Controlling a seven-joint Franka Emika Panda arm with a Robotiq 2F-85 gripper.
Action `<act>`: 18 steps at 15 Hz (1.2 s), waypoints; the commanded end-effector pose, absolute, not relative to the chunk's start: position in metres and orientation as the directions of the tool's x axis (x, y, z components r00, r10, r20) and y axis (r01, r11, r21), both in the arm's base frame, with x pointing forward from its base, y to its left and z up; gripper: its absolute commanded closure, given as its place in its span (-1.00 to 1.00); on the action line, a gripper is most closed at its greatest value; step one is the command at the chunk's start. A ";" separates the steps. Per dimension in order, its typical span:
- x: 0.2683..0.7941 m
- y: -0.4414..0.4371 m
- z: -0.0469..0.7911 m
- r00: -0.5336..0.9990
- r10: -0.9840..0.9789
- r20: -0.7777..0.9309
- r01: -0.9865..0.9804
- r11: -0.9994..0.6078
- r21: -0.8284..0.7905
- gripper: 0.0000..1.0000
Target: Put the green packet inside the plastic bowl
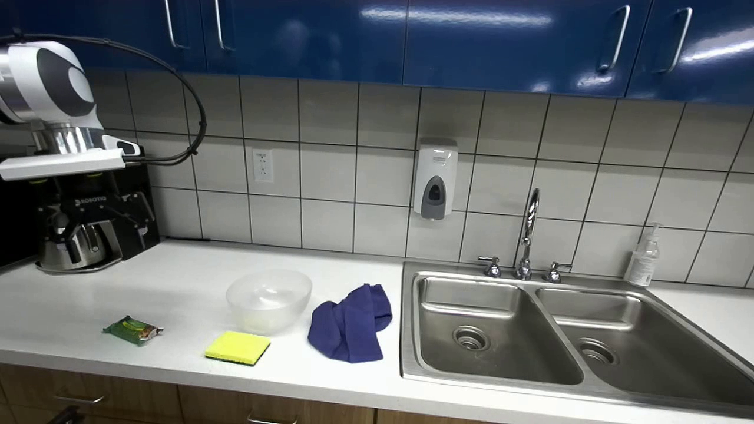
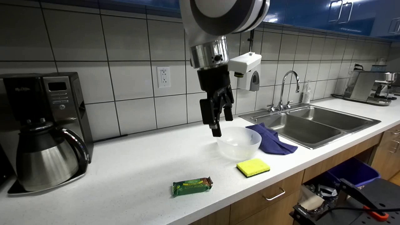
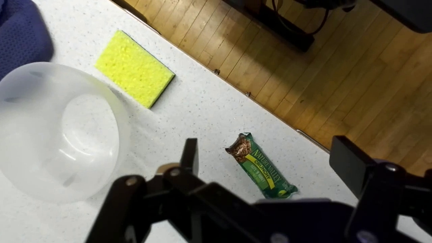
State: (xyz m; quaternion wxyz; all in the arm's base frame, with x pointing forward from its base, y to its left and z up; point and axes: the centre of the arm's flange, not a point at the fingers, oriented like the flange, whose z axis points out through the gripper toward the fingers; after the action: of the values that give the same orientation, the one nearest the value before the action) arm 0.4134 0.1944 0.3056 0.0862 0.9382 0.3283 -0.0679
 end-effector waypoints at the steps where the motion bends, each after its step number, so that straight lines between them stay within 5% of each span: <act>1: 0.426 0.206 0.281 0.723 0.657 -0.214 0.687 -0.718 0.114 -1.00; 18: 0.418 0.235 0.180 0.519 0.786 -0.335 0.841 -0.539 0.038 -1.00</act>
State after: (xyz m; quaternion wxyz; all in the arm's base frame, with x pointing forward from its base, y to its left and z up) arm 0.4128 0.2232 0.1896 0.0980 0.8845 0.4344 -0.1391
